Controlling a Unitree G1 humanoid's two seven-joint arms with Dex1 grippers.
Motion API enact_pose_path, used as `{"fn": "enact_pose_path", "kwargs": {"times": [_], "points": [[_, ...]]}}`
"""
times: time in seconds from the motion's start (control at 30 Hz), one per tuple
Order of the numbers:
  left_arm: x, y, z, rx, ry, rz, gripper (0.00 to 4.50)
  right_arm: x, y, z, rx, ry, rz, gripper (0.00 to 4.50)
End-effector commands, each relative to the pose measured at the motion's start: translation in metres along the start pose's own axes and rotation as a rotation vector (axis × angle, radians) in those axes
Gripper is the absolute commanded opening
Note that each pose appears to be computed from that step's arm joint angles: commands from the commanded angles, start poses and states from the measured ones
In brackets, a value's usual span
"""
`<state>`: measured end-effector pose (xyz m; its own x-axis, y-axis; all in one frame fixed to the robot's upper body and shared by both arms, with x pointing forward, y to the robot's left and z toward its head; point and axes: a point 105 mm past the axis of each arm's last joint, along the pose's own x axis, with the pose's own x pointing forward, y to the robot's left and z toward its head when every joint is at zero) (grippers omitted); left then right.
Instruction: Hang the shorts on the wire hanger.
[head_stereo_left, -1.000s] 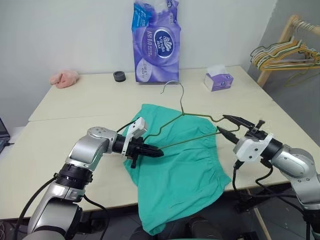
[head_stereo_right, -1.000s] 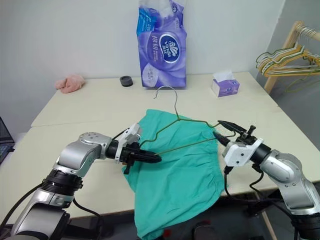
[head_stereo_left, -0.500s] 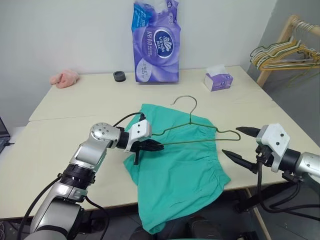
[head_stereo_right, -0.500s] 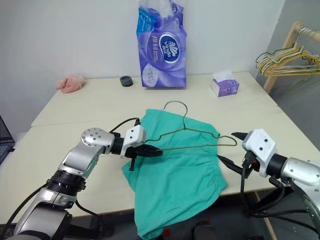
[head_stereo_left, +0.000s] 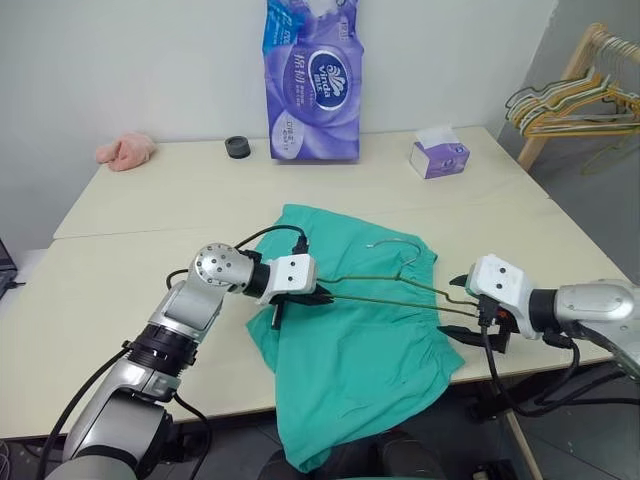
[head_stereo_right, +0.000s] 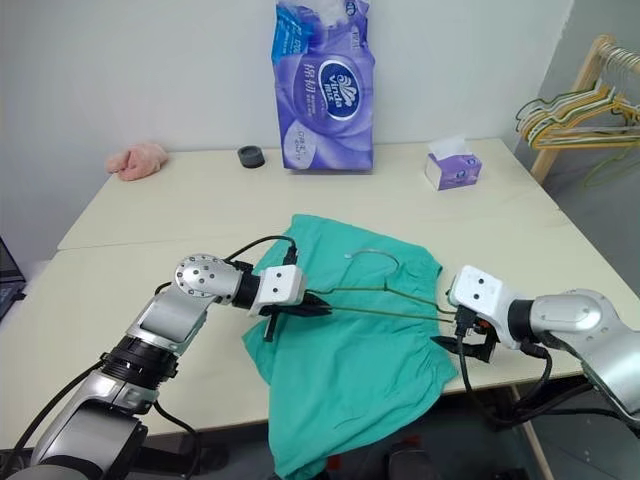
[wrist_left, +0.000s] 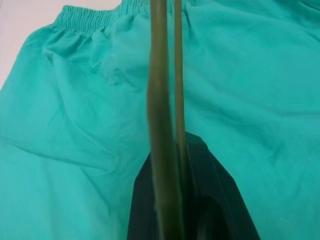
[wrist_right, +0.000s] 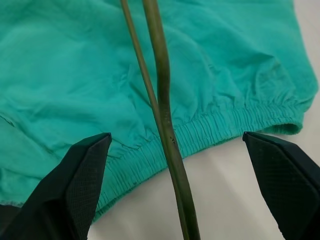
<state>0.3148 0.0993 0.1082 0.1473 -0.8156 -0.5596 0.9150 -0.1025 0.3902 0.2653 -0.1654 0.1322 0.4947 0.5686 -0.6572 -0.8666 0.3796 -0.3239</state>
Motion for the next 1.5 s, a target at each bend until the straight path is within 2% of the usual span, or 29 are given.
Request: {"fn": "enact_pose_path", "kwargs": {"times": [0.03, 0.3, 0.37, 0.4, 0.57, 0.63, 0.67, 0.7, 0.87, 0.97, 1.1, 1.2, 1.3, 1.5], "points": [[-0.002, 0.003, 0.011, 0.075, -0.001, 0.004, 0.0, 0.004, -0.002, 0.003, -0.015, 0.013, 0.007, 3.66], [-0.001, 0.0, 0.012, 0.094, 0.011, -0.008, 0.0, 0.012, 0.005, 0.001, 0.021, 0.042, 0.035, 0.83], [0.0, 0.0, 0.013, 0.096, 0.009, -0.008, 0.0, 0.013, 0.006, 0.002, 0.024, 0.039, 0.035, 0.19], [0.001, 0.0, 0.013, 0.097, 0.007, -0.006, 0.0, 0.013, 0.007, 0.002, 0.023, 0.038, 0.041, 0.03], [0.004, 0.005, 0.014, 0.105, -0.012, 0.032, 0.0, 0.012, 0.014, 0.004, 0.01, 0.031, 0.063, 0.03], [0.007, 0.004, 0.017, 0.055, -0.052, 0.033, 0.0, 0.012, 0.016, 0.006, 0.003, 0.027, 0.067, 0.03], [0.007, 0.003, 0.019, 0.033, -0.068, 0.033, 0.52, 0.012, 0.016, 0.006, 0.0, 0.026, 0.067, 0.0], [0.008, 0.002, 0.02, 0.019, -0.082, 0.028, 0.68, 0.011, 0.017, 0.007, -0.004, 0.026, 0.067, 0.0], [0.006, 0.012, 0.027, 0.002, -0.13, 0.086, 2.2, 0.007, 0.015, 0.003, 0.011, 0.032, 0.058, 0.0], [-0.006, 0.035, 0.029, -0.104, -0.2, 0.212, 3.12, 0.0, 0.012, -0.004, 0.058, 0.039, 0.035, 0.0], [-0.029, 0.065, 0.021, -0.258, -0.26, 0.375, 3.12, -0.013, 0.012, -0.02, 0.199, 0.035, -0.009, 0.0], [-0.037, 0.07, 0.014, -0.318, -0.273, 0.405, 3.12, -0.021, 0.015, -0.031, 0.281, 0.038, -0.041, 0.0], [-0.044, 0.06, 0.004, -0.446, -0.288, 0.328, 3.12, -0.039, 0.02, -0.056, 0.471, 0.035, -0.124, 0.0], [-0.042, 0.023, 0.006, -0.429, -0.225, 0.08, 3.12, -0.06, 0.037, -0.087, 0.692, 0.054, -0.231, 0.0]]}}
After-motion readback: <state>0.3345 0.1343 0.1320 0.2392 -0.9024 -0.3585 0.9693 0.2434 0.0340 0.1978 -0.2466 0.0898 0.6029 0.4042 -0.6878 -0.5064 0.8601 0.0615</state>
